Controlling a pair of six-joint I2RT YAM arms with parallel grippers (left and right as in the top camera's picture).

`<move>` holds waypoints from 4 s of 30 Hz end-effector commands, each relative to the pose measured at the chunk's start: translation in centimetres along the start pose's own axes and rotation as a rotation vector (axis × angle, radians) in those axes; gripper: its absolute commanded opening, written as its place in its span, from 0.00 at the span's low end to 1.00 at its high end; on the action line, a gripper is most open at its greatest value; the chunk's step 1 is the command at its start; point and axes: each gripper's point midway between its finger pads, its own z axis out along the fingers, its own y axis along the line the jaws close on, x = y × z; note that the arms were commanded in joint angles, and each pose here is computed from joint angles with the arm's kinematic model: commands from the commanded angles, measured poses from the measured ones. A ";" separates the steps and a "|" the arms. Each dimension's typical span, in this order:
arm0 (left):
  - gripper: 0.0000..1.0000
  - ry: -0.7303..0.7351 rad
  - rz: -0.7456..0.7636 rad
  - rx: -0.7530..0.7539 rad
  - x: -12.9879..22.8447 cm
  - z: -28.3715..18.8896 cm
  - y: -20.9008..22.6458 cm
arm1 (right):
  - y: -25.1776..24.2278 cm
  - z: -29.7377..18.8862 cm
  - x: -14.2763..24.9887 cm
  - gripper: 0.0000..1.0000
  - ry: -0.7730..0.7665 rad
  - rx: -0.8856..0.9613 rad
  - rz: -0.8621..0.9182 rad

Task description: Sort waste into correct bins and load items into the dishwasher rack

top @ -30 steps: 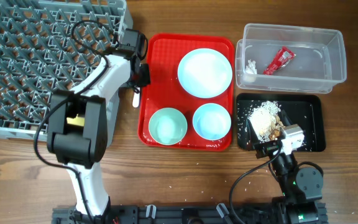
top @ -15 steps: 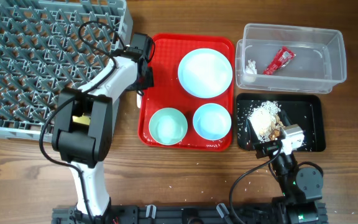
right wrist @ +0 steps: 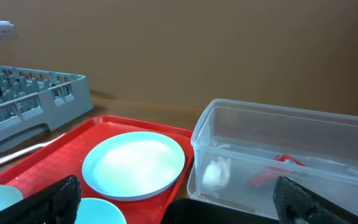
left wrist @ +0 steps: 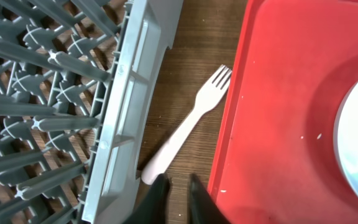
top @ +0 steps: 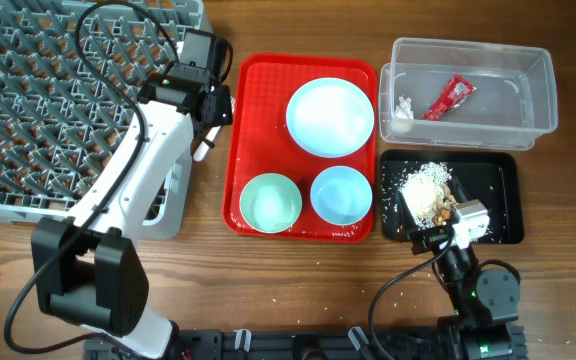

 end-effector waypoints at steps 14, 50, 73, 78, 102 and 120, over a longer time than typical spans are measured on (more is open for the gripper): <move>0.36 0.111 0.347 0.024 2.1 6.0 -0.9 | 0.1 0.0 -0.2 1.00 -0.009 -0.006 -0.015; 0.43 0.091 0.515 0.127 1.6 7.9 -2.5 | 0.1 0.0 -0.2 1.00 -0.009 -0.006 -0.015; 0.13 0.287 0.458 0.379 7.7 13.7 -4.0 | 0.1 0.0 -0.2 1.00 -0.009 -0.006 -0.015; 0.06 0.290 0.332 0.309 7.0 13.3 -3.2 | 0.1 0.0 -0.2 1.00 -0.009 -0.006 -0.015; 0.34 -0.001 0.481 -0.004 -2.5 4.0 8.1 | 0.1 0.0 -0.2 1.00 -0.009 -0.006 -0.015; 0.04 0.113 0.151 0.136 1.8 3.0 5.3 | 0.1 0.0 -0.2 1.00 -0.009 -0.006 -0.015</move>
